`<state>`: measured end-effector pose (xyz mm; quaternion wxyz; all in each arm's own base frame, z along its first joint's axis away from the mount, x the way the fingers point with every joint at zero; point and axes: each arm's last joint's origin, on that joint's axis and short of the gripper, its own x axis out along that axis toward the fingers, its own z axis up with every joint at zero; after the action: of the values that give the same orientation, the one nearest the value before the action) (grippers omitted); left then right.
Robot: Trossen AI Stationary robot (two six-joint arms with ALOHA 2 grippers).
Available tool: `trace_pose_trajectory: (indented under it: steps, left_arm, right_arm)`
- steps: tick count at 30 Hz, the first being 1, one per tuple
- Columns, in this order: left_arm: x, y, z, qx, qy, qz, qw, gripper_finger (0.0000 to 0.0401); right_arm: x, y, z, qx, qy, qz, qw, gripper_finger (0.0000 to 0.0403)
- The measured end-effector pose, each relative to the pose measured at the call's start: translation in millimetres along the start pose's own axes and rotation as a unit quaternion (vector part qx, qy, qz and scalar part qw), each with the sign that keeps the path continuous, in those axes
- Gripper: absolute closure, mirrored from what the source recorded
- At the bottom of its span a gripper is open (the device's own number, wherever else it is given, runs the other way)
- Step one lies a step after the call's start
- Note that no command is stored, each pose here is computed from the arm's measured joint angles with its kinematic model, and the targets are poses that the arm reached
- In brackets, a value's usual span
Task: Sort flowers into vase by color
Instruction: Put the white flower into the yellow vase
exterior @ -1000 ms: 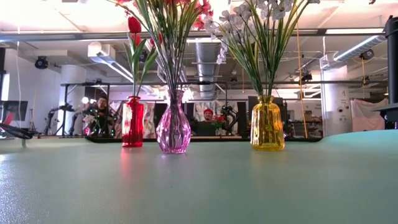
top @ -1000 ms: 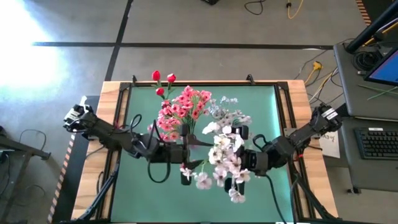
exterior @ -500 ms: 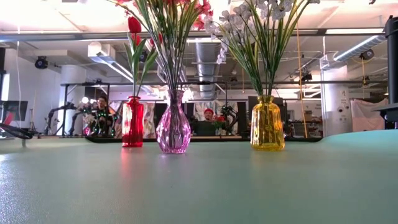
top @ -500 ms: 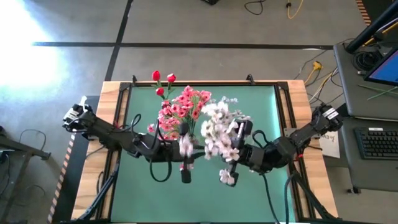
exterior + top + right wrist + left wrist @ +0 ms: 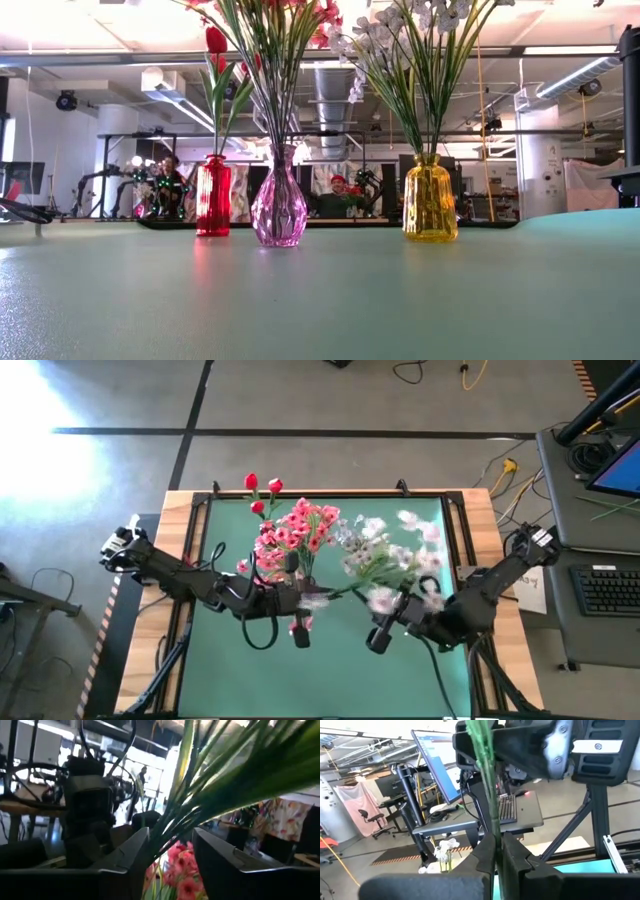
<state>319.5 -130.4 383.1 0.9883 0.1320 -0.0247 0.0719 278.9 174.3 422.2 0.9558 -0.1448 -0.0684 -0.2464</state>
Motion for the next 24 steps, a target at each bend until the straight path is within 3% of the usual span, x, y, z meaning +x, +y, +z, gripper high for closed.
trace_pose_trajectory:
  steps: [6,13,17,24]
  left_arm:
    - [0.9,1.4,-1.3,0.003,0.005,0.003,1.000,0.0401]
    - [1.6,2.4,-2.0,0.004,0.007,0.004,1.000,0.0401]
    - [1.9,2.8,-2.3,0.005,0.008,0.004,1.000,0.0401]
    - [1.7,4.1,-0.3,-0.014,0.002,0.008,1.000,0.0392]
  right_arm:
    - [1.1,1.8,2.8,-0.006,0.026,0.016,1.000,0.0227]
    - [1.9,1.3,5.1,-0.006,0.033,0.023,0.999,0.0239]
    - [1.9,1.4,5.0,-0.008,0.034,0.023,0.999,0.0277]
    - [0.7,-2.2,7.7,-0.015,0.030,0.027,0.999,0.0383]
